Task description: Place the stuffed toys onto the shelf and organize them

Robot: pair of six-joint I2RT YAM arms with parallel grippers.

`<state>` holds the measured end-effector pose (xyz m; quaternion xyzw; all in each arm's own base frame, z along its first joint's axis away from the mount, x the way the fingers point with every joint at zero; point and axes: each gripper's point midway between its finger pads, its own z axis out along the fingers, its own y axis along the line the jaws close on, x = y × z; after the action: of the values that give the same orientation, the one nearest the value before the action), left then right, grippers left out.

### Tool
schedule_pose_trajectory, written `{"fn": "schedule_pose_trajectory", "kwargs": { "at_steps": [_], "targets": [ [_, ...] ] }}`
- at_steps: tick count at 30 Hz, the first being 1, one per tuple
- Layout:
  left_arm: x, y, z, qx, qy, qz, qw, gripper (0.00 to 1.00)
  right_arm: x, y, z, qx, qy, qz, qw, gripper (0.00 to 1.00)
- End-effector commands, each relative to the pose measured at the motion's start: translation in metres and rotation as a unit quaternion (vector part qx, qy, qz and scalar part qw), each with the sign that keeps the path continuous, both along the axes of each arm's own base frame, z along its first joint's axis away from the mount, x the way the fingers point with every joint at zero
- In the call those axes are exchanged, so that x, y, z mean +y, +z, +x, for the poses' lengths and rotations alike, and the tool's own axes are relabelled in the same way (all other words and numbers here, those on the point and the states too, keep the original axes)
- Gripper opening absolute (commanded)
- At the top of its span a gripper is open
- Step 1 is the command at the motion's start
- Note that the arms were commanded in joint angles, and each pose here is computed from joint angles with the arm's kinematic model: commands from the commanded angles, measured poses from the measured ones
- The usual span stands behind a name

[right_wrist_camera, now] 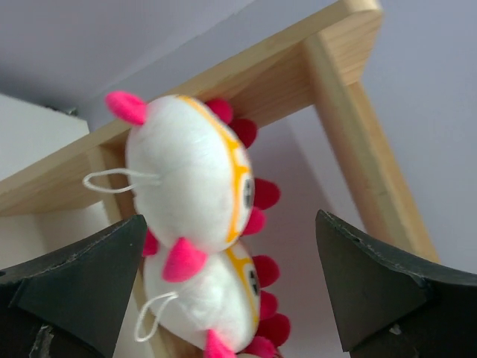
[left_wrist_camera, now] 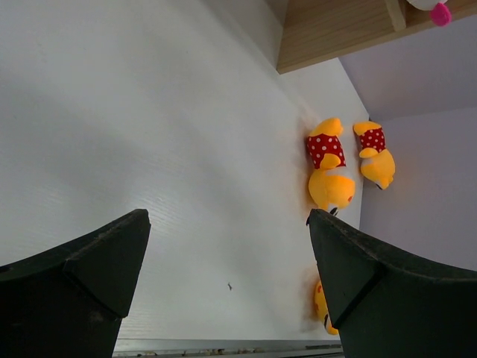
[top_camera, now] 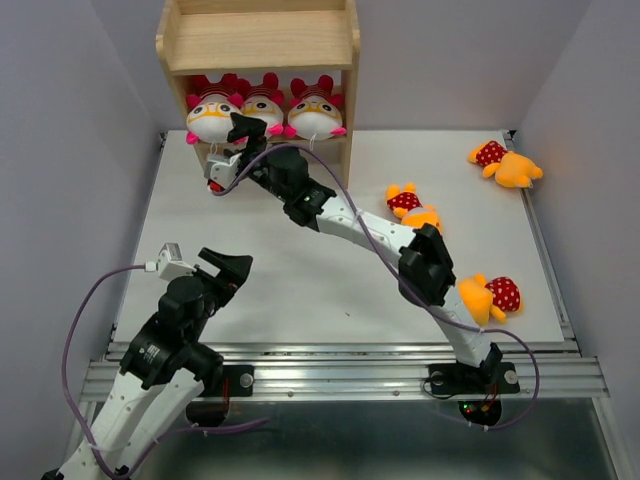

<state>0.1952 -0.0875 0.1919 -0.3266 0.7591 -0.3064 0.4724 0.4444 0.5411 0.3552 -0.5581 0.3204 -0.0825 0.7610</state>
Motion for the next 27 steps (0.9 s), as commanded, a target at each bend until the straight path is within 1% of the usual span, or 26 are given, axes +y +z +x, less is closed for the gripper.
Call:
{"fn": "schedule_pose_trajectory", "kwargs": {
  "at_steps": [1, 3, 4, 6, 7, 8, 9, 10, 11, 12, 13, 14, 15, 16, 17, 18, 20, 21, 22, 24, 25, 26, 27],
  "targets": [
    [-0.002, 0.007, 0.005, -0.020, -0.005, 0.000, 1.000, 0.99, -0.018, 0.083, -0.027, -0.026, 0.032, 0.076, 0.996, 1.00],
    [-0.004, 0.008, 0.006, -0.019, -0.010, 0.001, 1.000, 0.99, -0.021, 0.085, -0.030, -0.016, 0.034, 0.077, 0.996, 1.00],
    [-0.006, 0.011, 0.007, -0.025, -0.014, 0.002, 1.000, 0.99, -0.026, 0.097, -0.037, -0.009, 0.043, 0.087, 0.995, 1.00],
    [-0.008, 0.020, 0.009, -0.037, -0.020, 0.004, 0.999, 0.98, -0.029, 0.090, -0.045, 0.022, 0.056, 0.077, 0.995, 1.00],
    [-0.009, 0.023, 0.010, -0.041, -0.023, 0.007, 0.999, 0.98, -0.027, 0.078, -0.053, 0.067, 0.079, 0.065, 0.993, 1.00],
    [-0.009, 0.027, 0.011, -0.047, -0.026, 0.012, 0.999, 0.98, -0.031, 0.090, -0.063, 0.075, 0.097, 0.079, 0.989, 1.00],
    [-0.010, 0.037, 0.014, -0.059, -0.031, 0.024, 0.997, 0.98, -0.043, 0.090, -0.074, 0.114, 0.108, 0.067, 0.985, 1.00],
    [-0.010, 0.041, 0.015, -0.064, -0.035, 0.032, 0.997, 0.98, -0.042, 0.090, -0.093, 0.165, 0.149, 0.072, 0.972, 1.00],
    [-0.011, 0.048, 0.017, -0.073, -0.038, 0.038, 0.996, 0.98, -0.051, 0.069, -0.098, 0.223, 0.152, 0.042, 0.962, 1.00],
    [-0.011, 0.059, 0.020, -0.082, -0.041, 0.054, 0.994, 0.98, -0.069, 0.082, -0.106, 0.247, 0.158, 0.050, 0.955, 1.00],
    [-0.010, 0.067, 0.023, -0.091, -0.039, 0.060, 0.993, 0.98, -0.074, 0.077, -0.119, 0.295, 0.185, 0.049, 0.936, 1.00],
    [-0.010, 0.076, 0.026, -0.100, -0.038, 0.064, 0.992, 0.98, -0.085, 0.063, -0.128, 0.337, 0.187, 0.031, 0.922, 1.00],
    [-0.010, 0.093, 0.032, -0.114, -0.033, 0.073, 0.990, 0.98, -0.107, 0.066, -0.131, 0.359, 0.188, 0.036, 0.913, 1.00],
    [-0.009, 0.102, 0.035, -0.120, -0.030, 0.077, 0.989, 0.98, -0.119, 0.066, -0.132, 0.379, 0.185, 0.044, 0.906, 1.00],
    [-0.009, 0.112, 0.038, -0.127, -0.025, 0.080, 0.988, 0.98, -0.132, 0.062, -0.134, 0.417, 0.180, 0.056, 0.889, 1.00],
    [-0.009, 0.130, 0.047, -0.137, -0.016, 0.086, 0.987, 0.98, -0.160, 0.063, -0.128, 0.447, 0.167, 0.079, 0.875, 1.00],
    [-0.008, 0.149, 0.056, -0.148, -0.005, 0.091, 0.985, 0.98, -0.189, 0.061, -0.124, 0.469, 0.153, 0.097, 0.864, 1.00],
    [-0.007, 0.167, 0.067, -0.156, 0.011, 0.093, 0.983, 0.98, -0.203, 0.058, -0.123, 0.475, 0.144, 0.104, 0.862, 1.00],
    [-0.005, 0.176, 0.074, -0.161, 0.017, 0.099, 0.982, 0.98, -0.227, 0.052, -0.121, 0.478, 0.123, 0.113, 0.862, 1.00],
    [-0.006, 0.204, 0.091, -0.179, 0.023, 0.098, 0.979, 0.96, -0.248, 0.046, -0.122, 0.480, 0.103, 0.122, 0.863, 1.00],
    [0.008, 0.211, 0.102, -0.181, 0.044, 0.104, 0.977, 0.95, -0.256, 0.043, -0.124, 0.482, 0.095, 0.125, 0.862, 1.00],
    [0.013, 0.220, 0.109, -0.189, 0.048, 0.104, 0.975, 0.91, -0.270, 0.049, -0.129, 0.473, 0.088, 0.135, 0.866, 1.00],
    [0.009, 0.220, 0.123, -0.186, 0.029, 0.102, 0.977, 0.88, -0.275, 0.036, -0.131, 0.484, 0.080, 0.134, 0.861, 1.00]
  ]
}}
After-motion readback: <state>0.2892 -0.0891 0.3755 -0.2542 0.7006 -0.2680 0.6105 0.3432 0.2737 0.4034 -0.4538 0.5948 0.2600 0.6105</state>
